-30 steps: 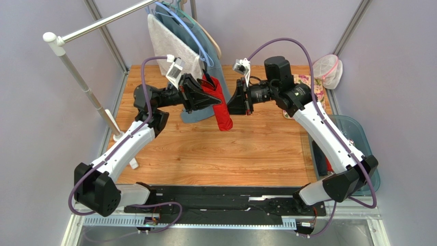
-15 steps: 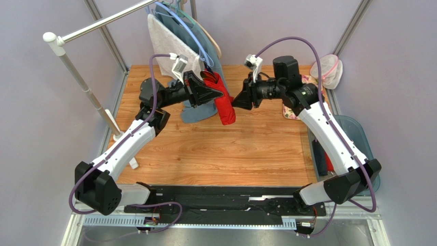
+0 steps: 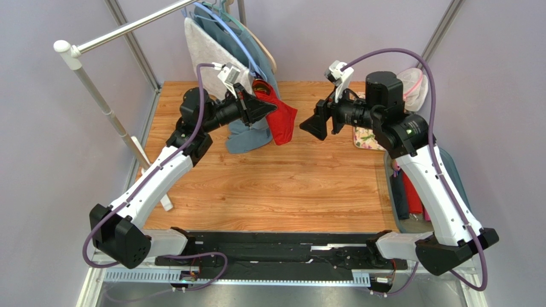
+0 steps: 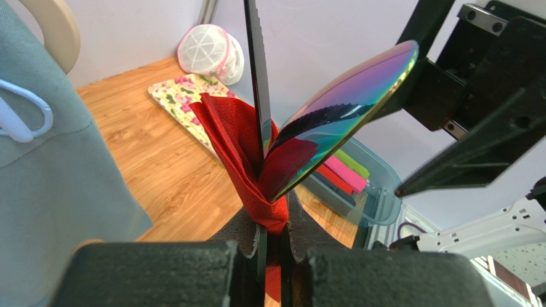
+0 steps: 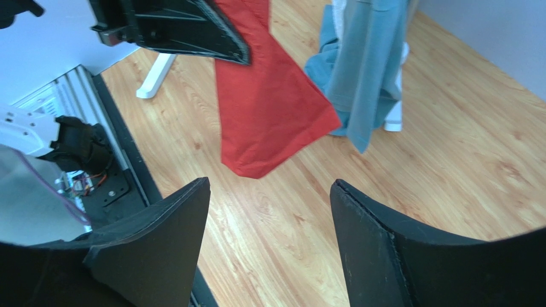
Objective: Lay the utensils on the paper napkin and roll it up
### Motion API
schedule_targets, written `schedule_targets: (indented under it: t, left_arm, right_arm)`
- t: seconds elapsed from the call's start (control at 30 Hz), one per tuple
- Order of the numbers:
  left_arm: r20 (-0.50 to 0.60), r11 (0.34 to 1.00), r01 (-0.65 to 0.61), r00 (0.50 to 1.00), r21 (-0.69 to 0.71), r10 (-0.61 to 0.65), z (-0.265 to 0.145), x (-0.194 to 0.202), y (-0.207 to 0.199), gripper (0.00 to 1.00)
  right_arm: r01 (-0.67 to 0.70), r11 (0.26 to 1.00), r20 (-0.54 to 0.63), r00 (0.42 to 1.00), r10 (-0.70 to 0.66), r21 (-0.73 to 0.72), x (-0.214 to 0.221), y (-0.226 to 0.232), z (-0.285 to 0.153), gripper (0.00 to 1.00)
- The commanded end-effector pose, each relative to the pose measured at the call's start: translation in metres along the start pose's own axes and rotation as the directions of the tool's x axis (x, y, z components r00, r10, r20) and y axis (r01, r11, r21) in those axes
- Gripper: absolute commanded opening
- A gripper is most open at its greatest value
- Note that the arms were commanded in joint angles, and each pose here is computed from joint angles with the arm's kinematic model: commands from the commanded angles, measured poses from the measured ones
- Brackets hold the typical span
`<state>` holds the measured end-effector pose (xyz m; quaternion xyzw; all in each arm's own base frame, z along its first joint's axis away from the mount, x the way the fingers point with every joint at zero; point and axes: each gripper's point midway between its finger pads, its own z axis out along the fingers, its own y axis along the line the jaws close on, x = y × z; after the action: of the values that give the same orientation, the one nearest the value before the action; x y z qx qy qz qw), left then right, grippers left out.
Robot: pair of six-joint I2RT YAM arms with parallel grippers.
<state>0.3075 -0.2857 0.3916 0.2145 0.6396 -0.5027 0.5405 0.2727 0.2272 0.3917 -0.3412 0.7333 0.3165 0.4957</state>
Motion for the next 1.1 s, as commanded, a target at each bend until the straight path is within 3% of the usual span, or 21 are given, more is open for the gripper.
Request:
schedule_targets:
  t: [0.0, 0.13, 0.37, 0.7, 0.87, 1.07]
  left_arm:
    - [0.057, 0.999, -0.048, 0.997, 0.022, 0.046, 0.000, -0.026, -0.017, 0.00]
    - [0.065, 0.998, -0.024, 0.998, 0.053, 0.020, -0.002, -0.025, -0.025, 0.00]
    - [0.093, 0.993, -0.013, 0.996, 0.119, 0.002, -0.006, -0.030, -0.041, 0.00]
    - [0.178, 0.957, -0.047, 0.984, 0.285, -0.005, -0.014, -0.044, -0.072, 0.00]
    - [0.181, 0.943, -0.053, 0.983, 0.330, -0.009, -0.015, -0.045, -0.079, 0.00]
    - [0.179, 0.937, -0.059, 0.984, 0.343, -0.004, -0.017, -0.045, -0.082, 0.00]
  right_arm:
    - [-0.022, 0.997, 0.034, 0.999, 0.024, -0.069, -0.012, 0.016, 0.015, 0.74]
    - [-0.032, 0.988, 0.034, 0.999, 0.038, -0.152, -0.014, 0.028, 0.033, 0.79]
    - [-0.034, 0.964, 0.030, 0.999, 0.043, -0.262, -0.009, 0.051, 0.054, 0.78]
    - [-0.060, 0.925, 0.018, 0.997, 0.072, -0.375, -0.004, 0.070, 0.057, 0.61]
    - [-0.076, 0.922, 0.009, 0.996, 0.086, -0.381, -0.001, 0.071, 0.054, 0.59]
    - [-0.089, 0.940, 0.028, 0.994, 0.104, -0.329, -0.007, 0.056, 0.049, 0.66]
